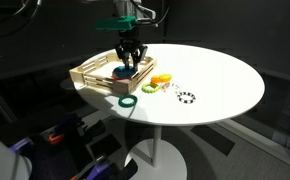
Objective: Put the blue ring in the box
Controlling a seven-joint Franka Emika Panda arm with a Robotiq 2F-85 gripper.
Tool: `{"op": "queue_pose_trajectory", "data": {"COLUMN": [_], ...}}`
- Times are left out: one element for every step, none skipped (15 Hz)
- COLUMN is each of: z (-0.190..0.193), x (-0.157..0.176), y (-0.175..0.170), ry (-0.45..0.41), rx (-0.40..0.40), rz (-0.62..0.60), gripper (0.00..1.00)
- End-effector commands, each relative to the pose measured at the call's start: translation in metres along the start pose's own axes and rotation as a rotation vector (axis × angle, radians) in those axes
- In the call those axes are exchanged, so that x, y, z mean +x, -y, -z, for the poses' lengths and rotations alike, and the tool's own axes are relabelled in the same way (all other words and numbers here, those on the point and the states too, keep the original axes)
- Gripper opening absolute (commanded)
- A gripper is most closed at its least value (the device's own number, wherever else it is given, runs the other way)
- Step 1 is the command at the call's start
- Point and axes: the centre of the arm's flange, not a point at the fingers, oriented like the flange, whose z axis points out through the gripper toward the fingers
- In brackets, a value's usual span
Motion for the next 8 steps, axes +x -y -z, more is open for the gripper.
{"op": "queue_pose_trajectory", "data": {"z": [0.003,0.003,0.003,0.003,0.002,0.002,0.001,0.001], "x": [0.007,0.006,0.004,0.001,-0.001,-0.004,-0.007,-0.011], "y": [-0.001,-0.004,-0.007,-0.012,-0.018,-0.025,-0.031,-0.039], "ry": [0.003,0.008,0.015,0.024,0.032,0.041,0.047,0.055], "rx": [-0.016,-0.005,0.001,0.007,0.012,0.016,0.017,0.015], "rz": [-0.014,-0.016,-0.016,-0.022,-0.030,-0.040,-0.050,-0.063], "gripper": [0.74,0.83,0.90,0.99,1.00,1.00,1.00,1.00]}}
